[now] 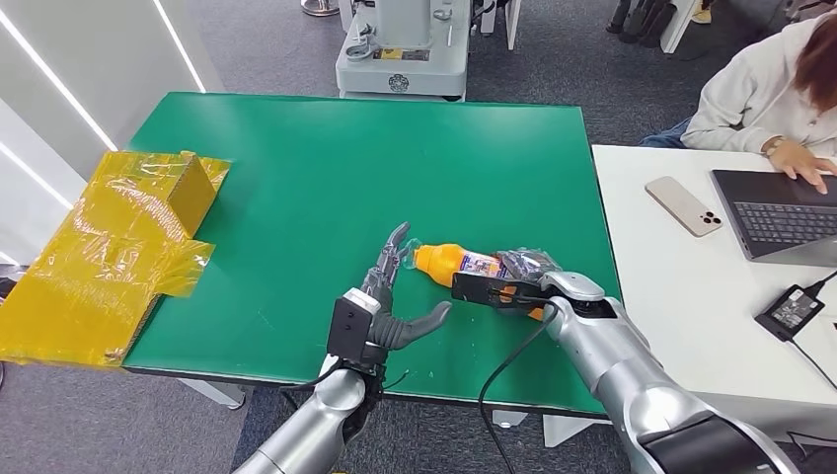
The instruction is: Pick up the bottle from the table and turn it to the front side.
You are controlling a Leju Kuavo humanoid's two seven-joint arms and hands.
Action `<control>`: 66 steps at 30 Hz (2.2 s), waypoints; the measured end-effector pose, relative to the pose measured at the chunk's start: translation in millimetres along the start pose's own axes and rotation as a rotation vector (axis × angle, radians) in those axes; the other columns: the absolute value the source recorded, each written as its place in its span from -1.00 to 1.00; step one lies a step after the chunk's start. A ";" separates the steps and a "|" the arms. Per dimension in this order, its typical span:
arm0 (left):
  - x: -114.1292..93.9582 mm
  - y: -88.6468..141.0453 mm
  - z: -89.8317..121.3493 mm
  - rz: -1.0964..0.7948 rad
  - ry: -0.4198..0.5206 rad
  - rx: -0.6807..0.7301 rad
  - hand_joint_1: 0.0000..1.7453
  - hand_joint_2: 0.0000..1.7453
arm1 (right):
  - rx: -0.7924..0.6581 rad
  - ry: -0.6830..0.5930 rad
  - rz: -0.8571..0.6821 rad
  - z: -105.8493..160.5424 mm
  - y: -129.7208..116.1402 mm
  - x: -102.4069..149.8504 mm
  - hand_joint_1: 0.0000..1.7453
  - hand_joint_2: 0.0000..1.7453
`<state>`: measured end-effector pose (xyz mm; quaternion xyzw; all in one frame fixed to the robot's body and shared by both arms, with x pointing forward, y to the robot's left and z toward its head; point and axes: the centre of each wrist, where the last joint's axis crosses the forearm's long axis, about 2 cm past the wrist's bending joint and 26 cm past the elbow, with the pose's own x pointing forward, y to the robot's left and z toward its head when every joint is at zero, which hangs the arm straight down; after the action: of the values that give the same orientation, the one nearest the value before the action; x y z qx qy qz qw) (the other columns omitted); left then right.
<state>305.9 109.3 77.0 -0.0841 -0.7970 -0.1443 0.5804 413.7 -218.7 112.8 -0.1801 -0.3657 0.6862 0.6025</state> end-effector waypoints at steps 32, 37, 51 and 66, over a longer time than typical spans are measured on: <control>-15.0 16.5 20.8 0.018 0.010 0.042 -1.00 1.00 | -0.496 -0.660 -1.023 14.6 128.6 11.0 1.00 1.00; -12.1 18.3 12.4 0.194 0.045 -0.021 -1.00 1.00 | -0.561 -0.676 -1.005 19.6 131.0 16.4 1.00 1.00; 0.2 28.1 -36.6 0.417 0.144 -0.150 -1.00 1.00 | -0.626 -0.866 -0.800 34.6 86.4 65.4 1.00 1.00; 7.1 38.6 -56.2 0.413 0.165 -0.126 -1.00 1.00 | -0.560 -0.889 -0.781 27.2 67.3 83.8 1.00 1.00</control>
<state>366.0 127.1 104.9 -0.2693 -0.7021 -0.0782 0.6546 330.7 -146.6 98.7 0.1169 -0.7833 0.3049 0.5289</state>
